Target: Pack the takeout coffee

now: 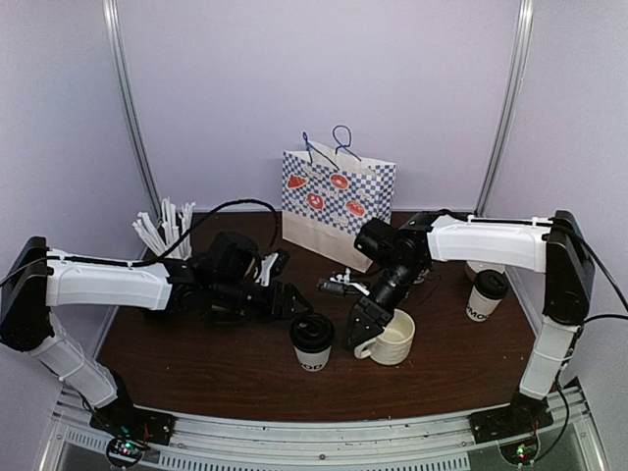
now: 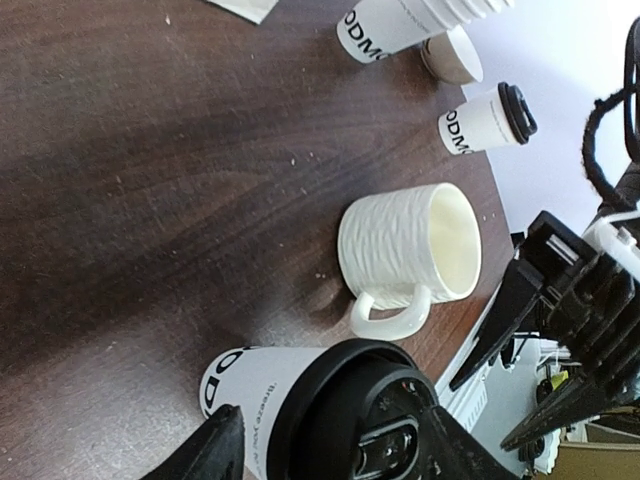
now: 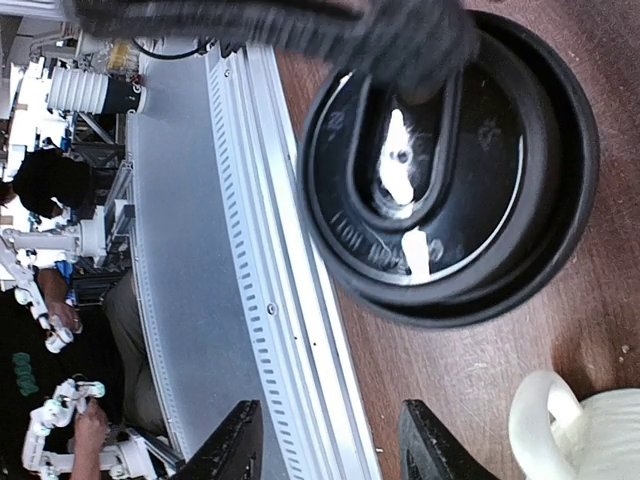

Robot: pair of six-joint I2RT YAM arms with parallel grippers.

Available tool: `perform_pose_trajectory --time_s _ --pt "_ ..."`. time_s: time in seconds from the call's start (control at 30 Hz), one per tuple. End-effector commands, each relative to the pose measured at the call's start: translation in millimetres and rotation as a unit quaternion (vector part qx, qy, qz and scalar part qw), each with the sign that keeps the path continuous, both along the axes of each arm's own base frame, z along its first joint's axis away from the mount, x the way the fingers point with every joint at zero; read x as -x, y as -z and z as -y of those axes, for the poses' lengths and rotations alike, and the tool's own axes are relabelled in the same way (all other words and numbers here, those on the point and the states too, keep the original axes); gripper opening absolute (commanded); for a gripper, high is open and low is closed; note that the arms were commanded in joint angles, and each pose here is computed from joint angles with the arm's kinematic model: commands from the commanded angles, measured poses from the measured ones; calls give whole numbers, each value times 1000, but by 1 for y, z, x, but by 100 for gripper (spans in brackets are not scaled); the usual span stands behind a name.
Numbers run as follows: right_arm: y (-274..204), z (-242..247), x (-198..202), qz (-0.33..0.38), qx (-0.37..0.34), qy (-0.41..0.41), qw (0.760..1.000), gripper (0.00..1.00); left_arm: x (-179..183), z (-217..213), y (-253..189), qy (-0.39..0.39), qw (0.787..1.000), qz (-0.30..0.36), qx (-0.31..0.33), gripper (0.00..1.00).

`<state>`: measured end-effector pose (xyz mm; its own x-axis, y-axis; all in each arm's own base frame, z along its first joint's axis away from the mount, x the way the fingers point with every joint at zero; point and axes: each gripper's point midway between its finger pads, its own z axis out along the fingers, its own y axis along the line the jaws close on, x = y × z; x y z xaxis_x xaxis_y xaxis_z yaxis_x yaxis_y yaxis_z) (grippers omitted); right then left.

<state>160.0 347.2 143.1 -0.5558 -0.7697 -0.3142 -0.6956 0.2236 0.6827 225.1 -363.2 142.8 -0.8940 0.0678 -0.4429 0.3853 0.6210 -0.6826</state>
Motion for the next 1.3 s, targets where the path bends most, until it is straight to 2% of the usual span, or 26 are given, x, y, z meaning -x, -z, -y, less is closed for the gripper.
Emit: perform_pose_trajectory --time_s 0.0,0.3,0.67,0.9,1.0,1.1,1.2,1.27 --pt "5 -18 -9 -34 -4 13 999 49 -3 18 -10 30 999 14 36 62" --pt "21 -31 -27 -37 27 22 999 48 0 3 7 -1 1000 -5 14 50" --pt "32 -41 -32 -69 36 28 997 55 6 -11 26 -45 998 -38 23 41" --pt "76 -21 -43 -33 128 52 990 52 7 -15 41 -55 997 -53 3 39" --pt "102 -4 -54 4 192 61 979 50 10 -23 53 -68 996 -60 -11 37" --pt "118 4 -58 15 224 61 973 49 14 -32 64 -80 994 -68 -27 36" --pt "113 0 -59 15 214 52 975 48 15 -32 61 -78 995 -65 -20 36" --pt "93 -11 -58 12 175 39 984 48 13 -27 51 -67 996 -52 -9 37"
